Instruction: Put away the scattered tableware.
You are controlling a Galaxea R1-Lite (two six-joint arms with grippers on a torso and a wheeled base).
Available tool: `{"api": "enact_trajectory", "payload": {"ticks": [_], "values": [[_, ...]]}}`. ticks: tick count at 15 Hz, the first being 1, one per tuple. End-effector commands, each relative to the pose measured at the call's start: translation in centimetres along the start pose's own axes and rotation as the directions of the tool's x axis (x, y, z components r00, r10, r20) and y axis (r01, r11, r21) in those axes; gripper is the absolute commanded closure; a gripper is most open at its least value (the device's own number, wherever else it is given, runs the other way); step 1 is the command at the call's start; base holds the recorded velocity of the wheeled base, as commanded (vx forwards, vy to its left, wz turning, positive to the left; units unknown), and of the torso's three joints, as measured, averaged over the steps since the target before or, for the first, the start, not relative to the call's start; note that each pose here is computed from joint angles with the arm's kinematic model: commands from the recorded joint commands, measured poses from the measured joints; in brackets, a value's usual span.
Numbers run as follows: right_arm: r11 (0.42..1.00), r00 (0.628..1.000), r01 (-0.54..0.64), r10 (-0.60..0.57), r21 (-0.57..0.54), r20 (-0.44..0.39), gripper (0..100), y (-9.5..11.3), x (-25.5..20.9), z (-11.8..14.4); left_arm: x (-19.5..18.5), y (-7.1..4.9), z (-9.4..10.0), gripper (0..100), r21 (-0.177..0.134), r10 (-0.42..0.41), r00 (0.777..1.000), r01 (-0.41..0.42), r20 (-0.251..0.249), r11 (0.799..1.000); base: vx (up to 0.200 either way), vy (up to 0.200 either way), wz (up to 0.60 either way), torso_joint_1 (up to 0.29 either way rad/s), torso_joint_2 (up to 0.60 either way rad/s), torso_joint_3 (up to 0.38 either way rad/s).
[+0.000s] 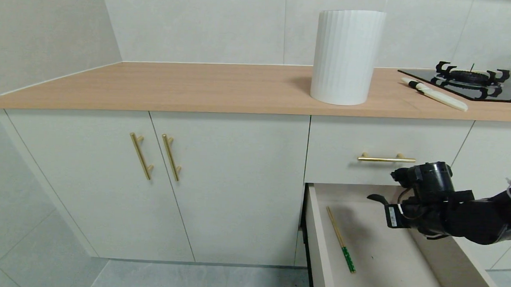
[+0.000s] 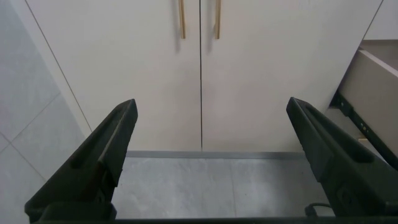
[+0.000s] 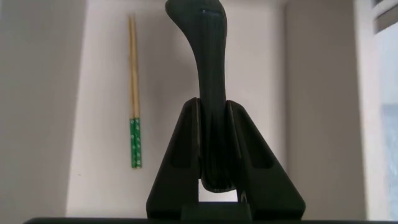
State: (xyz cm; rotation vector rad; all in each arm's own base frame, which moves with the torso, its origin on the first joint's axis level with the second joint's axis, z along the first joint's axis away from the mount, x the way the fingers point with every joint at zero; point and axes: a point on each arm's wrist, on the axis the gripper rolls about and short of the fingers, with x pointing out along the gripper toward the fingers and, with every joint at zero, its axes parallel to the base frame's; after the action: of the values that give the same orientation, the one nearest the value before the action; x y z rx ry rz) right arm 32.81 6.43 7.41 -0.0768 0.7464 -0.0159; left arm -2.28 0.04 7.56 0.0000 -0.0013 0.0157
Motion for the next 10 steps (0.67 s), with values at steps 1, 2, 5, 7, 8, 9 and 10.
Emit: {"api": "enact_trajectory", "payload": {"ticks": [1,2,5,7,8,9,10], "values": [[1.000,0.995,0.013,-0.016,-0.022,-0.103,100,0.5,3.4,-2.1,0.0,0.0,0.0,0,0.000,0.001,1.000,-0.001,0.000,1.000,0.000,0.000,0.00,0.000,0.00,0.000],[1.000,0.994,0.017,-0.019,-0.024,-0.111,100,0.6,4.0,-2.4,0.0,0.0,0.0,0,0.000,0.000,1.000,0.000,0.000,1.000,0.000,0.000,0.00,0.000,0.00,0.000],[0.999,0.991,0.033,-0.036,-0.031,-0.126,100,0.8,5.9,-3.6,0.0,0.0,0.0,0,0.000,0.001,1.000,-0.001,0.000,1.000,0.000,0.000,0.00,0.000,0.00,0.000],[0.997,0.985,0.064,-0.071,-0.052,-0.154,100,1.0,7.1,-4.5,0.0,0.0,0.0,0,0.000,0.001,1.000,-0.001,0.000,1.000,0.000,0.000,0.00,0.000,0.00,0.000],[0.996,0.985,0.070,-0.077,-0.054,-0.152,100,1.1,7.5,-4.8,0.0,0.0,0.0,0,-0.002,0.000,1.000,0.000,0.000,1.000,0.000,0.000,0.00,0.000,0.00,0.000],[0.996,0.986,0.071,-0.078,-0.052,-0.148,100,1.1,7.9,-5.0,0.0,0.0,0.0,0,0.000,0.001,1.000,-0.001,0.000,1.000,0.000,0.000,0.00,0.000,0.00,0.000],[0.996,0.985,0.071,-0.078,-0.052,-0.151,100,1.1,8.3,-5.3,0.0,0.0,0.0,0,0.000,0.001,1.000,-0.001,0.000,1.000,0.000,0.000,0.00,0.000,0.00,0.000]]}}
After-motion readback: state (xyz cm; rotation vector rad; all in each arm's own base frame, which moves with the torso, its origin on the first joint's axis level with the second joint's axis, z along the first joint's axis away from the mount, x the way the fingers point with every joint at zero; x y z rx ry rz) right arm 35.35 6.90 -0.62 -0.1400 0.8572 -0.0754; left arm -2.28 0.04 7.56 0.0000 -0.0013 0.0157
